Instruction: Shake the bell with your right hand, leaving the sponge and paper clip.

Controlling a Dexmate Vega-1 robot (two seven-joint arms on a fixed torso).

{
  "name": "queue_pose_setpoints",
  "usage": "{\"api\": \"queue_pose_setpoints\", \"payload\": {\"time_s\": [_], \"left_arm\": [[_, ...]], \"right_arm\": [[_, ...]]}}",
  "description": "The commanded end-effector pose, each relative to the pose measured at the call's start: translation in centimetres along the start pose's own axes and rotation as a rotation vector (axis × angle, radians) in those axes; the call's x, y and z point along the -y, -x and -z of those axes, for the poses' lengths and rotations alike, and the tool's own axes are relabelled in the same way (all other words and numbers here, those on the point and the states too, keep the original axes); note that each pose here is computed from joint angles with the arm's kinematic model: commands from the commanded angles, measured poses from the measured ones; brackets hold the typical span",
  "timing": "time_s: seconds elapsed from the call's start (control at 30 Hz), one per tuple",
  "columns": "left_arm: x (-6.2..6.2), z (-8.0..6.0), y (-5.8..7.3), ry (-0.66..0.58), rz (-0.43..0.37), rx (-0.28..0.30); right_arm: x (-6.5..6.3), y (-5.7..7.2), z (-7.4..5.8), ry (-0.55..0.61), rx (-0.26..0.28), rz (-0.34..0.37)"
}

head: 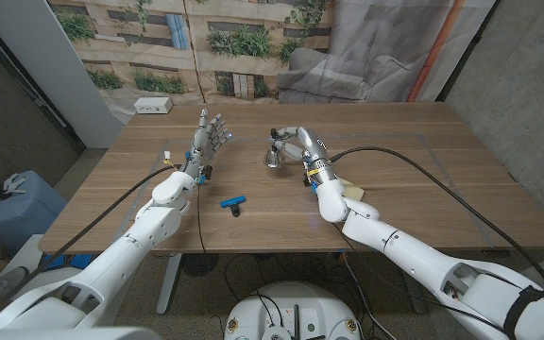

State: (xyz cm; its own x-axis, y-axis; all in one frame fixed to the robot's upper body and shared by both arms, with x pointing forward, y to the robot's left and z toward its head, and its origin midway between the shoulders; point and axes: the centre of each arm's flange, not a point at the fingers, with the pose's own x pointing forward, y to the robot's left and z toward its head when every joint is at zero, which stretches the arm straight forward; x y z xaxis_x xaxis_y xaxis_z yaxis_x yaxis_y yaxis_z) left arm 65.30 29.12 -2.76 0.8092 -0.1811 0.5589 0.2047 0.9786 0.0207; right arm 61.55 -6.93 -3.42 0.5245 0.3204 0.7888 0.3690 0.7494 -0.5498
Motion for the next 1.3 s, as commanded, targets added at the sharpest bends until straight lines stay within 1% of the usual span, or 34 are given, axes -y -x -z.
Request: {"api": "queue_pose_setpoints", "payload": {"time_s": [0.03, 0.1, 0.17, 0.53, 0.57, 0.77, 1.07, 1.3], "left_arm": [[0.0, 0.0, 0.0, 0.0, 0.0, 0.0], [0.0, 0.0, 0.0, 0.0, 0.0, 0.0], [0.0, 0.0, 0.0, 0.0, 0.0, 0.0], [0.0, 0.0, 0.0, 0.0, 0.0, 0.0], [0.0, 0.0, 0.0, 0.0, 0.0, 0.0], [0.0, 0.0, 0.0, 0.0, 0.0, 0.0], [0.0, 0.0, 0.0, 0.0, 0.0, 0.0], [0.0, 0.0, 0.0, 0.0, 0.0, 0.0]], "right_arm": [[-1.3, 0.0, 0.3, 0.073, 0.012, 0.022], [-1.5, 0.0, 0.3, 0.089, 0.019, 0.031], [-1.6, 0.1, 0.4, 0.095, 0.015, 0.036], [-2.4, 0.5, 0.9, 0.115, 0.012, 0.028], [-2.7, 0.6, 1.0, 0.115, 0.004, 0.035], [-3.3, 1.0, 1.3, 0.137, 0.007, 0.044], [-4.0, 1.3, 1.6, 0.159, 0.007, 0.044], [-4.4, 1.5, 1.8, 0.172, 0.01, 0.031]]}}
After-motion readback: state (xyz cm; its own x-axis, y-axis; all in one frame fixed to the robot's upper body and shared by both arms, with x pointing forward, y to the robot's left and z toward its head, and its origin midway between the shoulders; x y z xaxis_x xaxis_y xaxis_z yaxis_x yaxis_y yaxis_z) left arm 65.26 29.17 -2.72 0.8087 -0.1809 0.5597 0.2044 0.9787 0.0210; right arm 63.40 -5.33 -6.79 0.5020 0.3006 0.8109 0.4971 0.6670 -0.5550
